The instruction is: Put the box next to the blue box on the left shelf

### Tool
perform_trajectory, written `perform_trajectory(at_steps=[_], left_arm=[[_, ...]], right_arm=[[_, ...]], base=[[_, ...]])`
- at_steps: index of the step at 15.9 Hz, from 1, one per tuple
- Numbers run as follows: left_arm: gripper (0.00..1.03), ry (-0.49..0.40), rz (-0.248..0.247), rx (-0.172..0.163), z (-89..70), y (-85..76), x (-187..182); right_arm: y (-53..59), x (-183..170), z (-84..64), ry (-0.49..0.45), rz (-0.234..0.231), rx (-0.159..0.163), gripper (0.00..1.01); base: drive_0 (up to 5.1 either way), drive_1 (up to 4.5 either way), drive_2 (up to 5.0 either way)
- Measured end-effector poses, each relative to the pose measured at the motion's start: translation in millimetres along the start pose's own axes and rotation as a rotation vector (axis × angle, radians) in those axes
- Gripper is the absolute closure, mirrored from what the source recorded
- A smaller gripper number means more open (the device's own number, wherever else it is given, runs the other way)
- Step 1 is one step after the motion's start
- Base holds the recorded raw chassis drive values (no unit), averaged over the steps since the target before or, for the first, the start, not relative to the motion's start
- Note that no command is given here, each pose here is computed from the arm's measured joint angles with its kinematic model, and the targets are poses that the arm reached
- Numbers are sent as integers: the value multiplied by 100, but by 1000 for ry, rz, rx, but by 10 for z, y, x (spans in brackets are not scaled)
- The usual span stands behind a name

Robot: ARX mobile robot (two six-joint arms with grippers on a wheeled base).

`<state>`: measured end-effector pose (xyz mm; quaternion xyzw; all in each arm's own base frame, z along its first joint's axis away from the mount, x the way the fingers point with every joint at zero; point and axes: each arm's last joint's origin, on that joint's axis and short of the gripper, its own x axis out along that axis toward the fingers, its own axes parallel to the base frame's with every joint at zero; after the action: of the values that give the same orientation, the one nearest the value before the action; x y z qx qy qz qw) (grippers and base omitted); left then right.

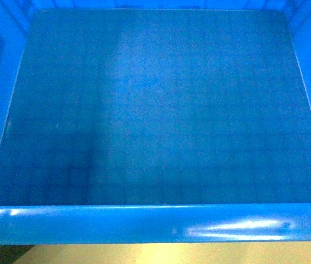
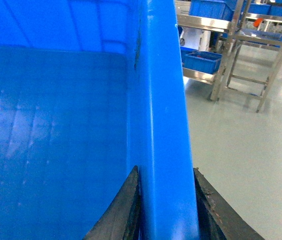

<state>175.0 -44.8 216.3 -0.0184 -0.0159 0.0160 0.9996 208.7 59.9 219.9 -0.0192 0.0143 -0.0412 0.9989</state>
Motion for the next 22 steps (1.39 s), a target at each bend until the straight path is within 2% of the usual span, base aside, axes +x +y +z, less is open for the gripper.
perform_trajectory(at_steps=[22], left_arm=[[85,0,-3,1,0,-1,0]], right_arm=[[-1,0,-2,2,-2,-3,79]], base=[[-155,-155,-155]])
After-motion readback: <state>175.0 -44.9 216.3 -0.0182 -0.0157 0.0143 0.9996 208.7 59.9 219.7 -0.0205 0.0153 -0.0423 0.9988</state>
